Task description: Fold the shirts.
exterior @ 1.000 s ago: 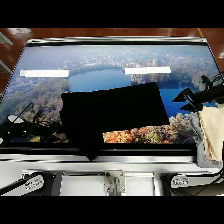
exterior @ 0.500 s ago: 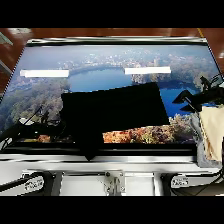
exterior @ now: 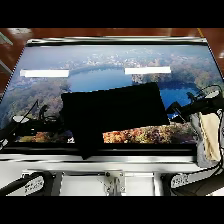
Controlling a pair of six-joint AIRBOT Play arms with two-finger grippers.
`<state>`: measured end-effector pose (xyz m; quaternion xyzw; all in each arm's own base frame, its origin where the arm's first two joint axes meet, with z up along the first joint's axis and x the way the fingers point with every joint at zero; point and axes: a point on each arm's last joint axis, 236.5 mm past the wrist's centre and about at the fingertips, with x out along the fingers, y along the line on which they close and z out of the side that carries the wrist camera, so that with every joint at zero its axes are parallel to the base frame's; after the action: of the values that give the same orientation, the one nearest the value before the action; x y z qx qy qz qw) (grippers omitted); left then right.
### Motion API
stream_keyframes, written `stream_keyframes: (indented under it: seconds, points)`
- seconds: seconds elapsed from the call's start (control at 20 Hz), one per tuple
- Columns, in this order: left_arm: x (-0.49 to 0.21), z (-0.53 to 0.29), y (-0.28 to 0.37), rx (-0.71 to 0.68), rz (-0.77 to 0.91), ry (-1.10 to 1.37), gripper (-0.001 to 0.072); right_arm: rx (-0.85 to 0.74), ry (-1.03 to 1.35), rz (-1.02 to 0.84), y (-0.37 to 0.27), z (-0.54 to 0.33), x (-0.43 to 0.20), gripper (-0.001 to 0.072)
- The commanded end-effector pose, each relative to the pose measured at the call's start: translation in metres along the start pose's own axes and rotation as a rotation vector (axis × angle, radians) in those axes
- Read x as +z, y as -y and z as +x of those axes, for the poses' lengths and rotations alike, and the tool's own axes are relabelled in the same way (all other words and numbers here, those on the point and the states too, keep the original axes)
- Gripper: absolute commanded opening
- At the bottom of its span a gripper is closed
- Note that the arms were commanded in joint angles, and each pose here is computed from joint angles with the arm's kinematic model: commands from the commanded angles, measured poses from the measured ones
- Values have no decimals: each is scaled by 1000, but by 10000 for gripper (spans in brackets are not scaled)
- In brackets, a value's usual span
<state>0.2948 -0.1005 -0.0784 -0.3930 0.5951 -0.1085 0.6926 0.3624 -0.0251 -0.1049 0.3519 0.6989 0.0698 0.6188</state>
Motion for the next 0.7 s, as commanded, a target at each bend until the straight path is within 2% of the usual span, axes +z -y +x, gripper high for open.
stream_keyframes:
  seconds: [0.0, 0.15, 0.2, 0.3, 0.35, 0.5, 0.65]
  points:
    - [3, -12, 14, -19, 47, 38, 42, -72, -20, -11, 10, 17, 0, 678]
    - [4, -17, 19, -24, 64, 57, 42, -91, -54, -56, -4, 36, -5, 673]
    - [6, -18, 20, -26, 68, 61, 42, -93, -74, -71, -10, 44, -9, 579]
    - [13, -22, 26, -31, 84, 78, 42, -82, -95, -110, -27, 56, -15, 289]
    - [20, -27, 32, -36, 98, 95, 42, -62, -94, -134, -39, 57, -16, 59]
    - [53, -56, 63, -61, 187, 189, 40, 54, -1, -241, -88, 34, -4, 58]
    - [83, -115, 121, -93, 347, 328, 40, 134, 206, -381, -149, -41, 15, 58]
